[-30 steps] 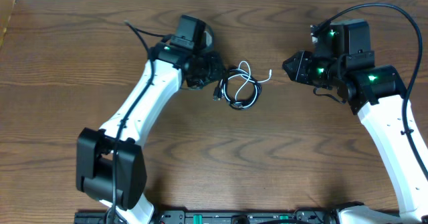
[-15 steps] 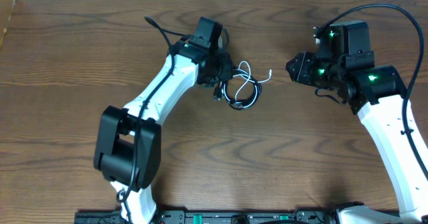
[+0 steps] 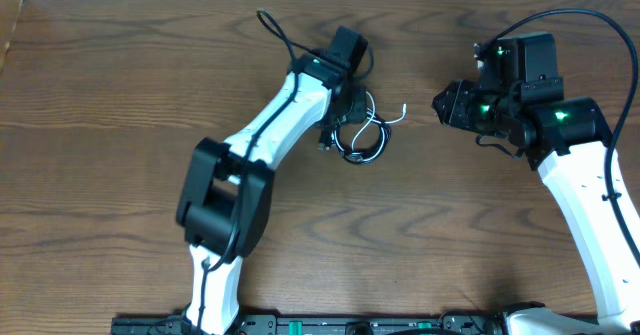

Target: Untangle cables

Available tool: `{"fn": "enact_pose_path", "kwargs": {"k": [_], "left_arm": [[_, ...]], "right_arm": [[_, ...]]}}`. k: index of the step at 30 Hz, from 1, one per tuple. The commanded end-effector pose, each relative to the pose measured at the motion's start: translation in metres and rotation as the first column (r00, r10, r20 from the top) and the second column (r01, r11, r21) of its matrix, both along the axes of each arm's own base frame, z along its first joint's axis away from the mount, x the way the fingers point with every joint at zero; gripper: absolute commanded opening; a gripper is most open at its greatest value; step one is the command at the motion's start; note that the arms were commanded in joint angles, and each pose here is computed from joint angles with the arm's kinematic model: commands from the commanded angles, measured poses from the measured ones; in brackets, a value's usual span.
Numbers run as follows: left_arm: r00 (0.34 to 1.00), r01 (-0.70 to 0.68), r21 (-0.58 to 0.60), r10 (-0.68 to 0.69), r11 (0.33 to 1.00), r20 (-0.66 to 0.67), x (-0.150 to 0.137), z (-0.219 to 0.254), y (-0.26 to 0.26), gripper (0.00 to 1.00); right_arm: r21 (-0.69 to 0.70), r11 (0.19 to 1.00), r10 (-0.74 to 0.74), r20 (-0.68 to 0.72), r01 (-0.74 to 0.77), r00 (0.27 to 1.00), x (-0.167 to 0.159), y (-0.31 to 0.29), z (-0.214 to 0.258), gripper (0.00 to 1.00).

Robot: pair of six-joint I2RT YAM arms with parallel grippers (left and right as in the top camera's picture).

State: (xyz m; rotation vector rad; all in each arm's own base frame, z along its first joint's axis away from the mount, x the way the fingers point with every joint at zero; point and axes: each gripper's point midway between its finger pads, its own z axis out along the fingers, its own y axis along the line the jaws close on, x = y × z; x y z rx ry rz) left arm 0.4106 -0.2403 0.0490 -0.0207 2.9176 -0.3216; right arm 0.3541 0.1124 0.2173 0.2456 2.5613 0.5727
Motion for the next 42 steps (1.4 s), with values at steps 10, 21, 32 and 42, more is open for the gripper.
{"fn": "enact_pose_path", "kwargs": {"k": [10,21,32,42], "left_arm": [[0.995,-0.036,0.16,0.021,0.986,0.094,0.019,-0.013,0.021,0.38],[0.989,-0.05,0.167,0.026,0.985,0.148,0.03,-0.016,0.021,0.34],[0.989,-0.034,0.156,0.012,0.987,0.144,0.026,-0.021,0.014,0.33],[0.995,-0.018,0.18,-0.001,0.983,0.105,0.022,-0.051,0.011,0.33]], "right_arm": [[-0.017,1.0,0.006,0.0,-0.006,1.0,0.001,-0.003,-0.001,0.42],[-0.021,1.0,0.012,0.002,-0.012,1.0,0.001,-0.003,-0.002,0.42],[-0.025,1.0,0.014,-0.007,-0.015,1.0,-0.001,-0.003,-0.003,0.42],[-0.027,0.999,0.019,-0.01,-0.019,1.0,-0.002,-0.003,-0.004,0.41]]}}
